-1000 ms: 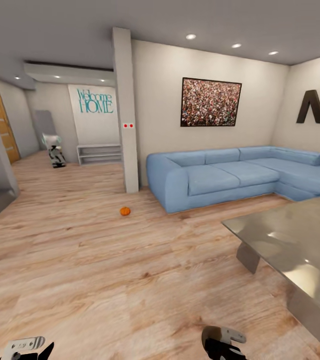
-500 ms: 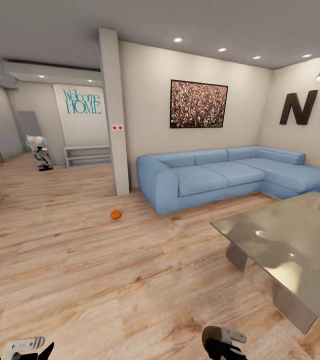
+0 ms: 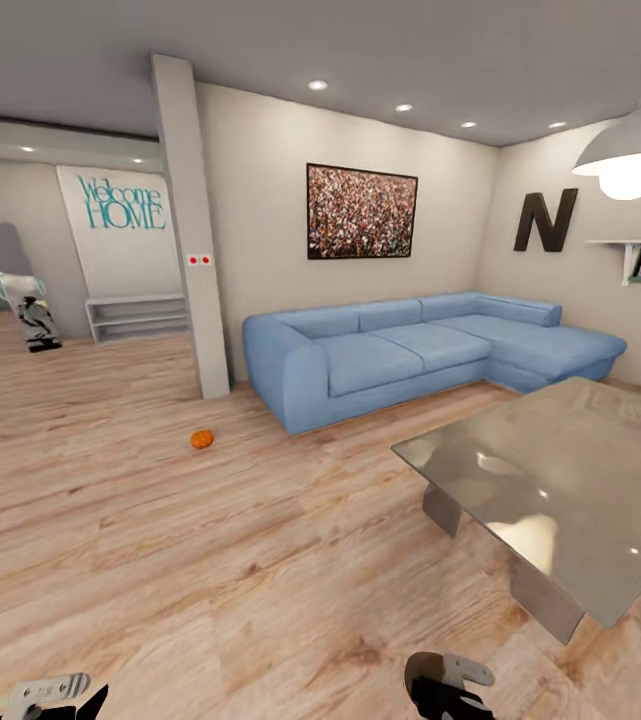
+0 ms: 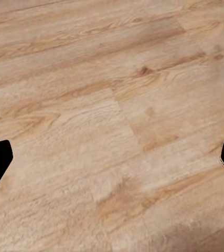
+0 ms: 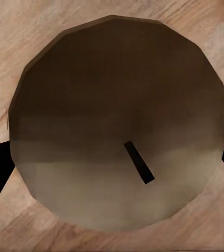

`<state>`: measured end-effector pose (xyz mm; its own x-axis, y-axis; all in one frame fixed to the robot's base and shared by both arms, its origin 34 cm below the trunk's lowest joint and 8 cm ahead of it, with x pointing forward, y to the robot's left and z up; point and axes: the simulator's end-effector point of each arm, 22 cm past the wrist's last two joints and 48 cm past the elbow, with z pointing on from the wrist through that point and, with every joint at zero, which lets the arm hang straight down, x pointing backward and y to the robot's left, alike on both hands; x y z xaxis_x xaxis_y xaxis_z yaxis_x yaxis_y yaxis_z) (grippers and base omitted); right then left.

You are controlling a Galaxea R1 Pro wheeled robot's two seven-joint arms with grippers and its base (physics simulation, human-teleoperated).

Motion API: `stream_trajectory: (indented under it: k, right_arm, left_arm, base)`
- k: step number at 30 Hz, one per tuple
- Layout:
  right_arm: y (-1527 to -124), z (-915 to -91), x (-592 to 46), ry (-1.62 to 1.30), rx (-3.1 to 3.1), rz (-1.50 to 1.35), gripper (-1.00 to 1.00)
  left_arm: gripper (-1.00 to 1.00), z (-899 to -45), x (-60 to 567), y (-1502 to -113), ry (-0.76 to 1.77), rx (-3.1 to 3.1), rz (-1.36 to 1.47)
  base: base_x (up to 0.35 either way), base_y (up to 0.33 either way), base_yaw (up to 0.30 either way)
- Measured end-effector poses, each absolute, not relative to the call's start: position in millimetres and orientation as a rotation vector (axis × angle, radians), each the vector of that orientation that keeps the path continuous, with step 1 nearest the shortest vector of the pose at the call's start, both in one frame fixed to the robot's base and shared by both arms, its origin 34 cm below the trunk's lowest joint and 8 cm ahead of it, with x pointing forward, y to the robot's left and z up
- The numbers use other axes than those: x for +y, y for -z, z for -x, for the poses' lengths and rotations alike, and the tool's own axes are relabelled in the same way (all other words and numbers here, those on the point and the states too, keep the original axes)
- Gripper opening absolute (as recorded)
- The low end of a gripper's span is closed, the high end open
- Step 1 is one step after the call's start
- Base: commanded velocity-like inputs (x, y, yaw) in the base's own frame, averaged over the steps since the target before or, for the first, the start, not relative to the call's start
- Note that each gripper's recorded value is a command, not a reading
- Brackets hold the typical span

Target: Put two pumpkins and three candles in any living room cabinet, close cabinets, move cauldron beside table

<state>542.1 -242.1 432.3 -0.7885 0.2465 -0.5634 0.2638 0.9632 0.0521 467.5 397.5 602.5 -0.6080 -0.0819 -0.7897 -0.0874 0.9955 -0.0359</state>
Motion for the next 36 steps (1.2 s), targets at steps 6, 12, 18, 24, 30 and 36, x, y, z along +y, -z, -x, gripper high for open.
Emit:
stream_trajectory:
  k: [6,12,18,24,30,36]
  right_arm:
    - [-444,-544,-243,0.040,2.515,-0.359,-1.00]
    - [-456,-545,-242,0.040,2.517,-0.360,-1.00]
    - [-463,-546,-243,0.040,2.517,-0.362,-1.00]
    - [-463,-546,-243,0.041,2.518,-0.362,-1.00]
    - [-475,-547,-243,0.041,2.518,-0.360,-1.00]
    - [-486,-548,-243,0.041,2.519,-0.361,-1.00]
  left_arm:
    - [1.00,-469,397,-615,-0.008,2.227,0.117]
    - [1.00,-471,397,-626,-0.009,2.227,0.116]
    - [1.00,-472,398,-634,-0.009,2.228,0.116]
    - [1.00,-468,398,-627,-0.003,2.244,0.125]
    - [1.00,-468,397,-635,0.002,2.250,0.132]
    - [1.00,-470,397,-647,0.004,2.250,0.134]
  base:
    - [0.000,0.000,-0.273]
    - [0.000,0.000,-0.274]
    - [0.000,0.000,-0.274]
    - [0.000,0.000,-0.274]
    - [0.000,0.000,-0.274]
    - [0.000,0.000,-0.274]
